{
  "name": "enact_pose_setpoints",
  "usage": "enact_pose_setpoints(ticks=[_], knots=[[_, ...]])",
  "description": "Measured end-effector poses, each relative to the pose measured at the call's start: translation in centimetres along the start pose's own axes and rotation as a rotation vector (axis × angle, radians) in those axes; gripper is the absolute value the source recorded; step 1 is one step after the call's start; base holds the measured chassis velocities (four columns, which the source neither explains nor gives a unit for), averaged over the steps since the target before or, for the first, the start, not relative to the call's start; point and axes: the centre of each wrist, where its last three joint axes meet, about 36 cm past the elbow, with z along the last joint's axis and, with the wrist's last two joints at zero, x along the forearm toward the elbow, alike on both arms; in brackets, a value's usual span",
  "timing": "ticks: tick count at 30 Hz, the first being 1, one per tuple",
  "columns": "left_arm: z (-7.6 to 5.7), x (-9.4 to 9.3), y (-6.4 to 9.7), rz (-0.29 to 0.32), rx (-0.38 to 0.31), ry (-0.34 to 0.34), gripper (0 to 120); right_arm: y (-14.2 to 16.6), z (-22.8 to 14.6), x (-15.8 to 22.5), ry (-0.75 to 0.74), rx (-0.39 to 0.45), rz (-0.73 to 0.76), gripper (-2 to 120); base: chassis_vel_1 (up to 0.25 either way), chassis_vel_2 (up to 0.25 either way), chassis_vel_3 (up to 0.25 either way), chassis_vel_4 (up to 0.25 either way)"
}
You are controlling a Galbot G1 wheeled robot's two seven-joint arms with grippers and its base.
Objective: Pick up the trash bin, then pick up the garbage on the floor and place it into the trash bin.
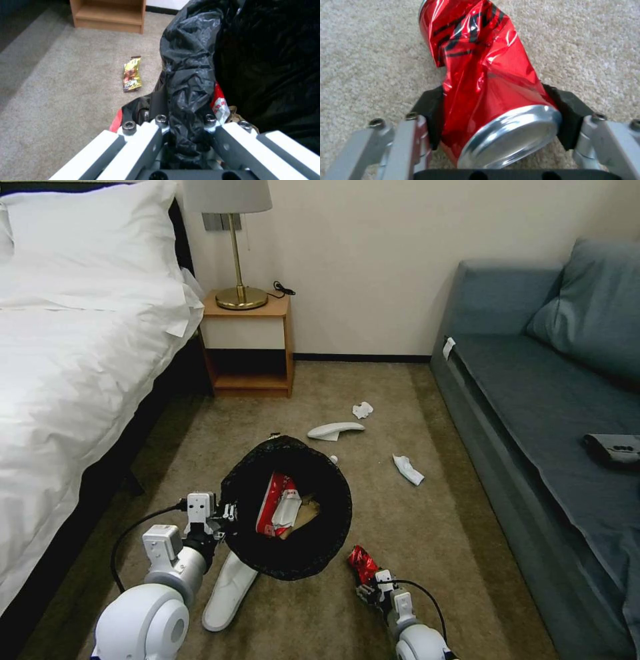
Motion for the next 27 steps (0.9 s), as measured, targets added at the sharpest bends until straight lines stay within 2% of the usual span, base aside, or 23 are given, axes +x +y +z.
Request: enact_pose_setpoints(ticks=[7,22,27], knots=[[0.1,0.0,0.0,0.001,-0.003,0.000,2,-0.3,0.0,0.1,-0.011,0.007,0.007,53,0.000,0.000,0.000,0.000],[0.2,-0.1,0.2,0.000,-0.009,0.003,2,-0.4,-0.5,0.6,-0.046,0.008,0.027,50,0.000,0.000,0.000,0.000],[0.5,-0.4,0.5,-0.006,-0.012,0.014,2,-1.0,-2.5,1.6,-0.120,0.015,0.041,50,0.000,0.000,0.000,0.000]])
